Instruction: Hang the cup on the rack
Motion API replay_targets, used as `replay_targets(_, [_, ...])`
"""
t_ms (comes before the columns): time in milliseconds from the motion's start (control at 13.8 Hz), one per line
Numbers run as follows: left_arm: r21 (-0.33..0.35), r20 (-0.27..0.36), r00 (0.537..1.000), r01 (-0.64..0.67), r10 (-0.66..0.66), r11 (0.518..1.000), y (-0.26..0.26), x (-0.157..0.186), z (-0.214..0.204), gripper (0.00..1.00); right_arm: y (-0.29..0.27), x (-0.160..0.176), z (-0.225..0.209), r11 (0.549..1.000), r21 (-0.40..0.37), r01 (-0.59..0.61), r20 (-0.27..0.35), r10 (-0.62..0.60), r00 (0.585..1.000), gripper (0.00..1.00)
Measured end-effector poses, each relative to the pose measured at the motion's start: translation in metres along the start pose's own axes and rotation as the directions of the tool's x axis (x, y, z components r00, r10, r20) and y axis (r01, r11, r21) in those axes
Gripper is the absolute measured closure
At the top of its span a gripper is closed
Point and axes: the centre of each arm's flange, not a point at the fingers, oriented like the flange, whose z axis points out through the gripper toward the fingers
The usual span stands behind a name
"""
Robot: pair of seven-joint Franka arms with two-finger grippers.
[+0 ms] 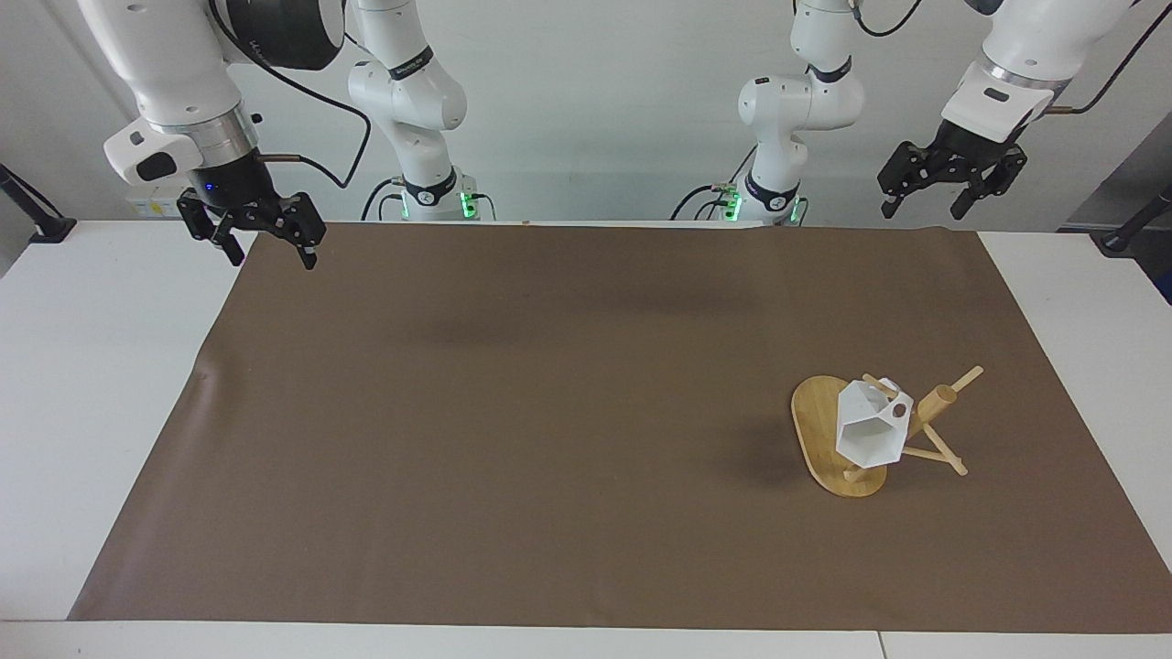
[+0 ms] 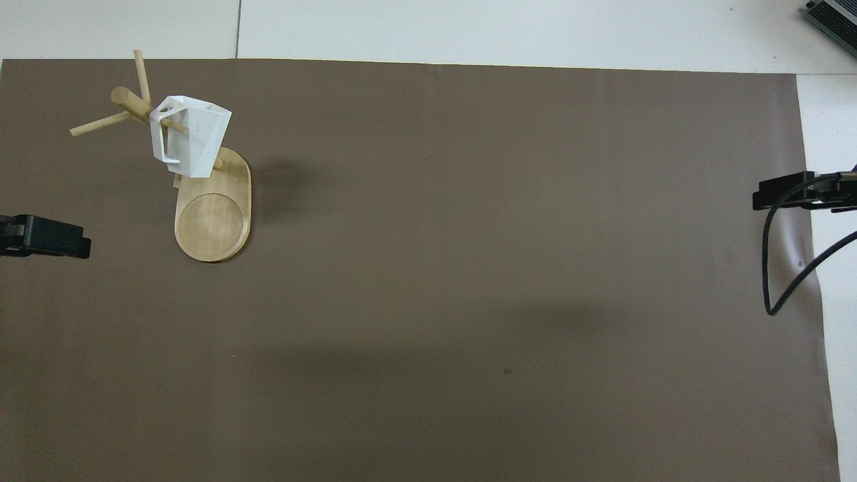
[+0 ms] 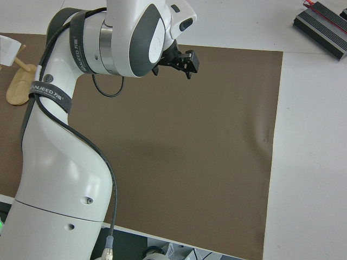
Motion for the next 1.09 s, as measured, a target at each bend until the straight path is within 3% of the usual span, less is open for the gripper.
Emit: replay_targets(1088, [-0.002, 0.002, 1.000, 0.014, -0.014, 1.000, -0.011, -0.002, 0.007, 0.00, 0.000, 0.000, 0.000, 1.000, 0.000, 0.000, 0.000, 0.000, 1.000, 0.00])
